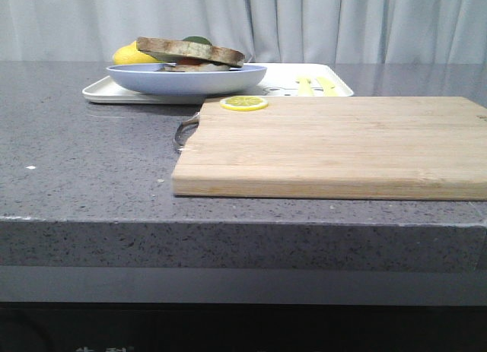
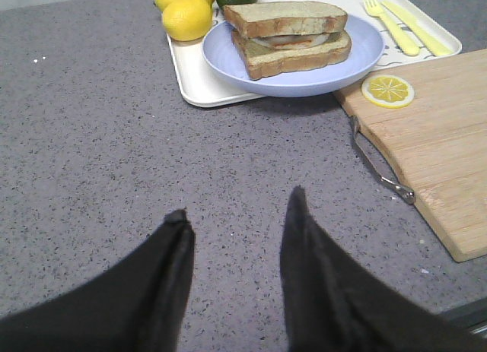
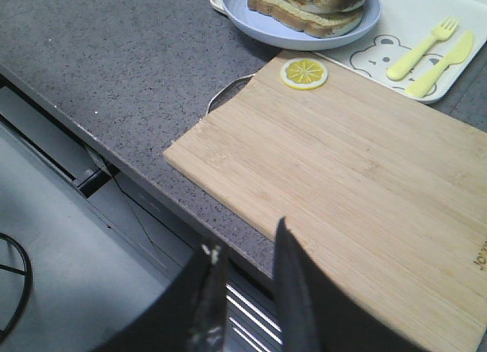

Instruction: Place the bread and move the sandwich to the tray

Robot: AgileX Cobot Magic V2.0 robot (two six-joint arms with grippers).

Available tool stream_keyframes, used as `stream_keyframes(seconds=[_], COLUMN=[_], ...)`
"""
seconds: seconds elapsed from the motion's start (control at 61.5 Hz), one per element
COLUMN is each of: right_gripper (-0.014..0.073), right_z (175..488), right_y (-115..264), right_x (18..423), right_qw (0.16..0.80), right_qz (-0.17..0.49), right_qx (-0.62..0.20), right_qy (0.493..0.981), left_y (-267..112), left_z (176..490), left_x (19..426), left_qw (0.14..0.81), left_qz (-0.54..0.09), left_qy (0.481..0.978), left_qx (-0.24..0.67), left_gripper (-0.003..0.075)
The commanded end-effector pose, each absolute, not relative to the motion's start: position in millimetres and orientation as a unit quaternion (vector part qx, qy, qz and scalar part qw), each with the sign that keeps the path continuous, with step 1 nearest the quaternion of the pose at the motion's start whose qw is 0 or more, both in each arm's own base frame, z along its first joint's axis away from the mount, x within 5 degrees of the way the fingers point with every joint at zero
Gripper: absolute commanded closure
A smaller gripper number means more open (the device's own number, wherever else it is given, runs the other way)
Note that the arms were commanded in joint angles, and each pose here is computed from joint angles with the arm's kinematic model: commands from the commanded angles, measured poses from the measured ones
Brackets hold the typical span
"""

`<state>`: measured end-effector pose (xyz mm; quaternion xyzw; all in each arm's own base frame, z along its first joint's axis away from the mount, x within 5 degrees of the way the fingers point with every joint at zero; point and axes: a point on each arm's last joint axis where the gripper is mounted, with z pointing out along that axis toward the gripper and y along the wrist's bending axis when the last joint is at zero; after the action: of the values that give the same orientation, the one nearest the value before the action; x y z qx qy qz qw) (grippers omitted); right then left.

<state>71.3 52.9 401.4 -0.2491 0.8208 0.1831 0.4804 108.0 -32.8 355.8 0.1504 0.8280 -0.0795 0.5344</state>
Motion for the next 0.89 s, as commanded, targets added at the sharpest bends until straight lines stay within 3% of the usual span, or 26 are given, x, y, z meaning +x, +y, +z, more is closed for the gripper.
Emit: stream_keyframes(seconds=[0.0, 0.098, 0.146, 0.732, 0.879], right_gripper=[0.0561, 0.0668, 0.066, 0.0664, 0.0664], right_z=[412.6, 412.6, 412.6, 412.7, 412.7], right_y=[53.1, 53.1, 53.1, 53.1, 53.1], right_x=[72.9, 72.9, 72.9, 72.9, 72.9], right_qw=[0.514, 0.514, 0.514, 0.515, 0.515], right_qz=[0.191, 0.191, 0.191, 0.191, 0.191], right_qx=[-0.238, -0.238, -0.238, -0.238, -0.238], right_qy=[0.801, 0.801, 0.801, 0.801, 0.801], left_y=[-33.2, -33.2, -33.2, -33.4, -25.6], left_z=[371.8, 372.2, 372.2, 371.4, 368.3], left_x=[110.0, 110.2, 110.2, 110.9, 92.0], left_qw=[0.583, 0.585, 0.585, 0.582, 0.609], left_qz=[-0.084, -0.084, -0.084, -0.084, -0.071], left_qy=[0.795, 0.794, 0.794, 0.796, 0.78], left_qx=[0.142, 0.141, 0.141, 0.142, 0.128], left_gripper=[0.0597, 0.0696, 0.0742, 0.0741, 0.0741])
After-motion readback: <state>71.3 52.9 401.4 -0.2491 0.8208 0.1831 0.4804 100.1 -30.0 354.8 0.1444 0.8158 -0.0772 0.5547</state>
